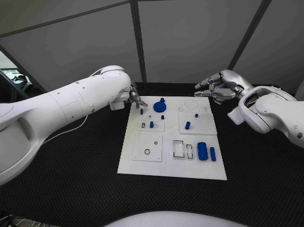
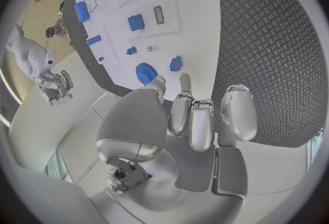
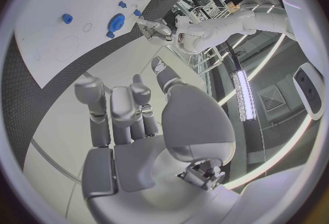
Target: Assemble the parts on the task board
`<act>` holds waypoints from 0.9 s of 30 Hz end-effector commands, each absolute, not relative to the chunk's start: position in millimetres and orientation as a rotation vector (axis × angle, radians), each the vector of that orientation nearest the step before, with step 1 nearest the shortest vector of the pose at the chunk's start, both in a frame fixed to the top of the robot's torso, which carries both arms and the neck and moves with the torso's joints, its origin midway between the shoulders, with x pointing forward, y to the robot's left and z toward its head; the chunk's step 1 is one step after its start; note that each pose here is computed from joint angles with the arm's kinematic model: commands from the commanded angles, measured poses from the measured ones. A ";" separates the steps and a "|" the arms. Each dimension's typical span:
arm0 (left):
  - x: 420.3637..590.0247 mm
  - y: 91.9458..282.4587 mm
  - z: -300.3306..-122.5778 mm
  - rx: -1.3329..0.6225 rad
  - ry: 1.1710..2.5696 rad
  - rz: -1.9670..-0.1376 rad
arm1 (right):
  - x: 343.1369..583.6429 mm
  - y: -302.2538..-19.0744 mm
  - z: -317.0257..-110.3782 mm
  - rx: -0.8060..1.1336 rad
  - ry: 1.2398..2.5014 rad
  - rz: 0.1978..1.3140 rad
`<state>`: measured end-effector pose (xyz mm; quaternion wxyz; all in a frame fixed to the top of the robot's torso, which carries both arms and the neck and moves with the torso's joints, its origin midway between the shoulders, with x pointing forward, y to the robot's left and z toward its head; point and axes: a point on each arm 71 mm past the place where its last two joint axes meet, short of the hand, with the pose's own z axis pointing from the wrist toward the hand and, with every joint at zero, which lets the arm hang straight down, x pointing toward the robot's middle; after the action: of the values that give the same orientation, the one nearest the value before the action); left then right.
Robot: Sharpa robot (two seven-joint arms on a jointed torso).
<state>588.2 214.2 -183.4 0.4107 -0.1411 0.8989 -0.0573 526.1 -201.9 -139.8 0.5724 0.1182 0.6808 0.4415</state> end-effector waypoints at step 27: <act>587.2 209.2 -194.2 -0.308 2.320 -0.140 | 526.6 -198.5 -138.6 0.266 1.596 1.047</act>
<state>587.4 210.4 -194.9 0.3908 -0.1298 0.9097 -0.0535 526.7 -199.9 -140.1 0.5715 0.1175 0.6811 0.4425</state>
